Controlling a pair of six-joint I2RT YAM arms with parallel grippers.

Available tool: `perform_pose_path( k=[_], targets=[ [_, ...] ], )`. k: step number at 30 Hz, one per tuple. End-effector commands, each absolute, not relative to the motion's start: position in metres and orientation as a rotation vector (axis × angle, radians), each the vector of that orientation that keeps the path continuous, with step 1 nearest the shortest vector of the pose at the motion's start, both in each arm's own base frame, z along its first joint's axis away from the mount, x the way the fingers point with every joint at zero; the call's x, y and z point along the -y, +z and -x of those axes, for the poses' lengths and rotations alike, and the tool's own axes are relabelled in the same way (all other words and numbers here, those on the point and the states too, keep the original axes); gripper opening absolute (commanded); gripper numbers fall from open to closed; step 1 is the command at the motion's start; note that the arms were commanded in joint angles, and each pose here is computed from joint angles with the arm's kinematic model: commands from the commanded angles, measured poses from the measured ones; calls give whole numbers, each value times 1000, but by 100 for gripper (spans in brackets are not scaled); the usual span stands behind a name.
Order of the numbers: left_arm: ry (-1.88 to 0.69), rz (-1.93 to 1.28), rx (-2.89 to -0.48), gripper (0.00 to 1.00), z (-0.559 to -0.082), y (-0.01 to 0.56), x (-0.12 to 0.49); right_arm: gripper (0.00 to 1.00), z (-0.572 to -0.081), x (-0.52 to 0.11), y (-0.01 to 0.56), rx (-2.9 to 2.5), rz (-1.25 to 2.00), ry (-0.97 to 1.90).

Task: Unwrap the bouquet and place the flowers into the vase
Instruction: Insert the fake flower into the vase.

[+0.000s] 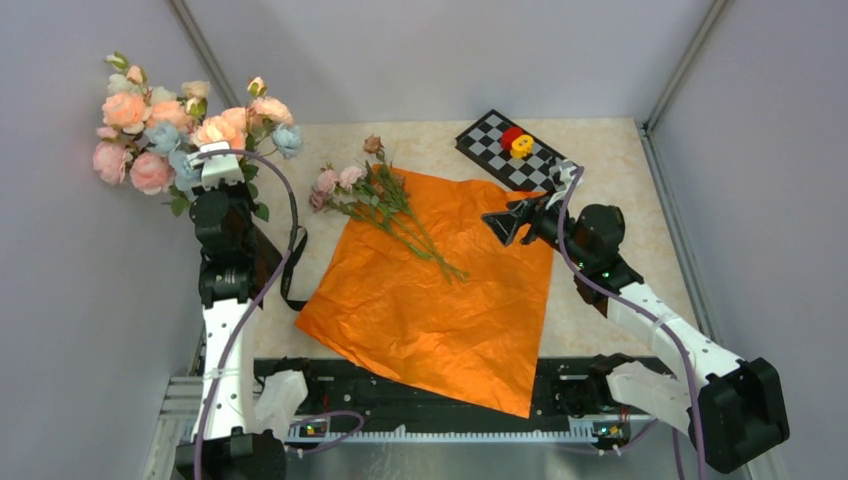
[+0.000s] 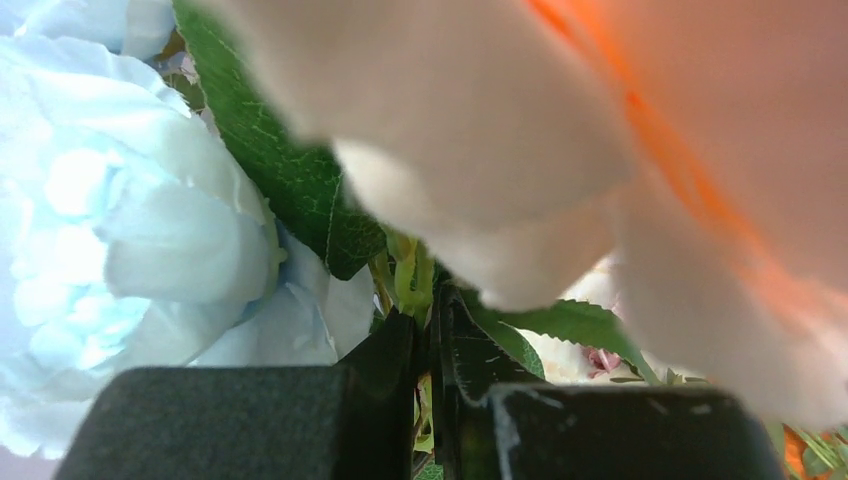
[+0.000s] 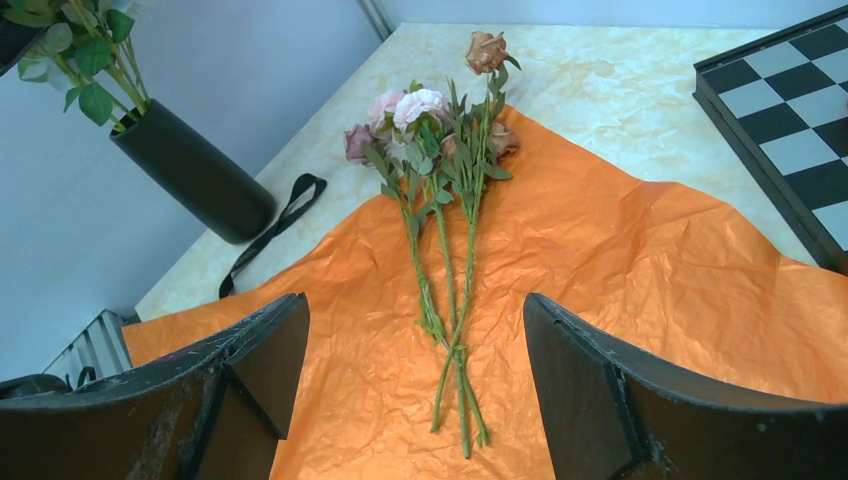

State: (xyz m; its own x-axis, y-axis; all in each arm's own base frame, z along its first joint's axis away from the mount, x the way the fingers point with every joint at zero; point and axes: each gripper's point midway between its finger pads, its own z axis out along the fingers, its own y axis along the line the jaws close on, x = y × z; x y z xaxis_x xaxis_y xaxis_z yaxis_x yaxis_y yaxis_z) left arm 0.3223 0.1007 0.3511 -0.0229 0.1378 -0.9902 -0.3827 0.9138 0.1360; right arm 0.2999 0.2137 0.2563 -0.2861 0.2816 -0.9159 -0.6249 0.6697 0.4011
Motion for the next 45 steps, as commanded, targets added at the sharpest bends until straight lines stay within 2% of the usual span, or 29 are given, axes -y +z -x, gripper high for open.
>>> perform_pose_path(
  k=[1, 7, 16, 21, 35, 39, 43, 45],
  targets=[
    [421, 243, -1572, 9, -319, 332, -105, 80, -299, -211, 274, -1565, 289, 914],
    [373, 228, -1571, 24, -319, 335, -98, 80, -298, -212, 276, -1563, 294, 916],
    [315, 223, -1562, 37, -315, 345, -89, 80, -298, -212, 278, -1559, 295, 919],
    [266, 218, -1568, 48, -309, 348, -80, 80, -298, -212, 278, -1561, 300, 919],
    [202, 201, -1593, 73, -290, 357, -66, 80, -298, -215, 279, -1563, 310, 930],
    [208, 207, -1587, 82, -281, 365, -66, 80, -298, -215, 277, -1569, 310, 930],
    [179, 215, -1595, 97, -274, 367, -61, 80, -299, -214, 277, -1574, 309, 925],
    [158, 179, -1619, 99, -273, 363, -55, 80, -299, -214, 277, -1574, 309, 923]
  ],
)
